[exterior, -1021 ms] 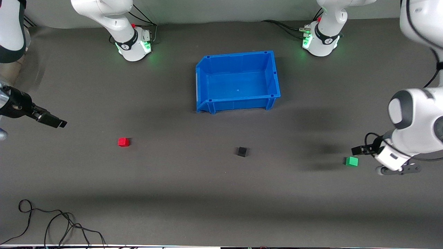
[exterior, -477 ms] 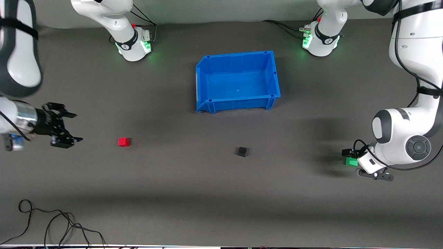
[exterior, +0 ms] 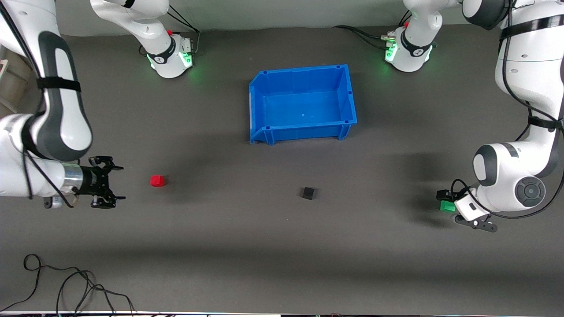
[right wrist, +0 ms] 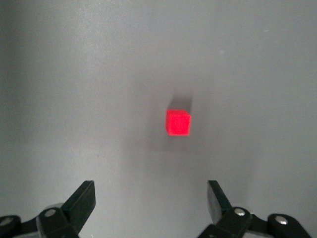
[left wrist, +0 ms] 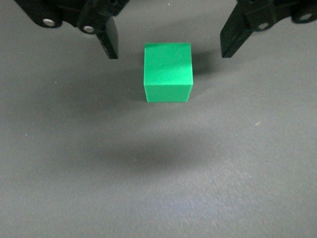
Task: Attach green and red cubes to black cube
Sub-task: 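Grasp the red cube with the right gripper while the left grasps green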
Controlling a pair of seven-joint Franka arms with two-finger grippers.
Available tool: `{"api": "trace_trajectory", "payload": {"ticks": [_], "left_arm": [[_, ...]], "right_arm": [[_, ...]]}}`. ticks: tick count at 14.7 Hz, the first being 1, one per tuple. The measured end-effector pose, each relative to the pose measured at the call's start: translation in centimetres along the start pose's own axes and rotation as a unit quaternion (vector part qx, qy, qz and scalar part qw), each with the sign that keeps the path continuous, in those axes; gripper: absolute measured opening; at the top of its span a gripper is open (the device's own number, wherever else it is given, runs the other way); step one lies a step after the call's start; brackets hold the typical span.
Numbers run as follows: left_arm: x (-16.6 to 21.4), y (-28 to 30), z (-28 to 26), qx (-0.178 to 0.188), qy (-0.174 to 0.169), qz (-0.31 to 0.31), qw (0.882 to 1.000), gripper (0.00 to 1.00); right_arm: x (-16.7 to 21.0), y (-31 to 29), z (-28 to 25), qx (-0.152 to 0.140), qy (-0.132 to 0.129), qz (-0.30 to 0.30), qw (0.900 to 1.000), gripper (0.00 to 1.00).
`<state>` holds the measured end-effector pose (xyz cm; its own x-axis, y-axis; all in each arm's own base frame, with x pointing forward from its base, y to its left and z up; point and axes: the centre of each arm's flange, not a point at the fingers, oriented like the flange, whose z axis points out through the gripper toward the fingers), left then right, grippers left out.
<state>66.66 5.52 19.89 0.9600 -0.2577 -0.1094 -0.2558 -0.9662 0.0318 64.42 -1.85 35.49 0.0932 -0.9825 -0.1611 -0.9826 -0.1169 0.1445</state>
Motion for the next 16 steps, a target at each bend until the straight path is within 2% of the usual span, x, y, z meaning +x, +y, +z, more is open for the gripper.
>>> {"api": "trace_trajectory", "payload": {"ticks": [3,5,8,10,11,12,14,15,16], "left_arm": [[0.8,0.0,0.3,-0.001,0.004,0.002,1.0,0.96],[1.1,0.3,0.7,-0.002,0.004,0.004,1.0,0.96],[1.2,0.2,1.4,-0.004,0.001,0.004,1.0,0.91],[1.3,0.1,1.3,-0.003,0.002,0.003,1.0,0.74],[1.4,0.0,1.3,-0.003,0.003,0.003,1.0,0.74],[1.4,-0.1,1.2,-0.002,0.004,0.003,1.0,0.67],[1.4,-0.1,1.1,-0.002,0.005,0.002,1.0,0.48],[1.4,-0.1,1.1,-0.002,0.005,0.002,1.0,0.48],[1.5,-0.1,1.0,-0.002,0.006,0.002,1.0,0.43]], "right_arm": [[1.0,0.5,4.1,0.02,0.008,0.01,1.0,1.0],[1.3,1.2,7.2,0.022,0.011,0.015,1.0,1.0],[0.7,1.9,11.0,0.024,0.006,0.021,0.999,1.0],[0.6,2.2,12.8,0.026,0.009,0.022,0.999,1.0],[0.5,2.3,13.7,0.028,0.011,0.022,0.999,1.0],[0.5,2.4,14.6,0.033,0.015,0.022,0.999,1.0],[0.6,3.0,16.5,0.044,0.023,0.023,0.999,1.0],[0.7,3.4,17.4,0.044,0.026,0.02,0.998,1.0],[0.8,3.7,18.0,0.042,0.027,0.013,0.999,1.0]]}}
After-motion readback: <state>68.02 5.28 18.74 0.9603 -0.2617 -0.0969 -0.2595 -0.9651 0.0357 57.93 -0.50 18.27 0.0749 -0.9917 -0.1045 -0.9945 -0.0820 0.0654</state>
